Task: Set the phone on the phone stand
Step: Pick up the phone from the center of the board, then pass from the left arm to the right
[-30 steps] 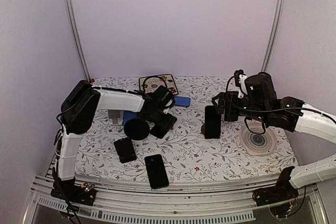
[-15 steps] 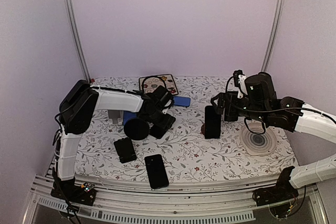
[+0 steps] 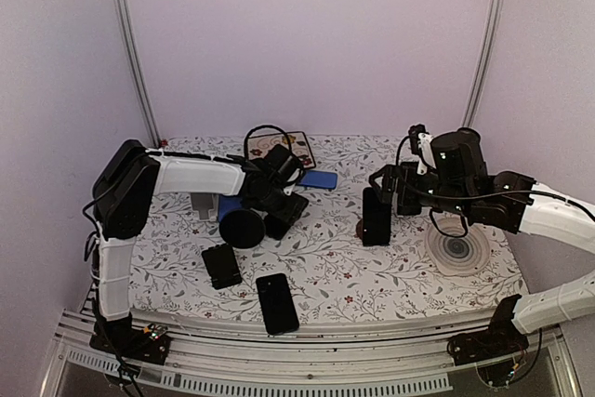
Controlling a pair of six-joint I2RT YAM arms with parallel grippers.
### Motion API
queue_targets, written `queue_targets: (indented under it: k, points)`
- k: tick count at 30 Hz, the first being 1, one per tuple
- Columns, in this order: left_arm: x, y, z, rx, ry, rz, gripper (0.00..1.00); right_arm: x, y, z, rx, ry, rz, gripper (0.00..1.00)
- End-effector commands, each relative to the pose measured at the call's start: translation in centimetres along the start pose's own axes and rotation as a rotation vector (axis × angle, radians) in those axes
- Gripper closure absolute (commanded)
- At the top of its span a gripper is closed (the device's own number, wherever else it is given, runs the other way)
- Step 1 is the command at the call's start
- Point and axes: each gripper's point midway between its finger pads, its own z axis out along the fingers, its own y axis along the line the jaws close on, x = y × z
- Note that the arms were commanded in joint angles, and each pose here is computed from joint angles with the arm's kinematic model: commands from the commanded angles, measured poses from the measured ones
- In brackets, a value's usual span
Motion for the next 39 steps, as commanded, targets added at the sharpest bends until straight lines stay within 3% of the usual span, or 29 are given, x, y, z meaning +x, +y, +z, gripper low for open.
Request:
queue_targets:
  k: [1, 15, 17, 26, 39]
  points:
    - [-2.6, 0.0, -2.5, 0.003, -0.1, 0.008, 0.45, -1.1, 1.3, 0.2, -0.047, -0.015, 0.011, 0.01]
    - [-3.6, -1.1, -4.5, 0.042, -0.198, 0.037, 0.45, -2.4, 6.1, 2.1, -0.15, -0.002, -0.022, 0.01]
    - [-4.9, -1.1, -6.7, 0.057, -0.261, 0.036, 0.46, -2.8, 7.3, 3.0, -0.179, 0.004, -0.029, 0.01]
    - [-5.9, -1.8, -9.3, 0.11, -0.363, 0.049, 0.46, -1.2, 9.2, 6.4, -0.229, 0.08, -0.049, 0.01]
    - [-7.1, -4.4, -14.1, 0.201, -0.531, 0.116, 0.46, -1.1, 10.1, 10.6, -0.41, 0.194, 0.091, 0.04]
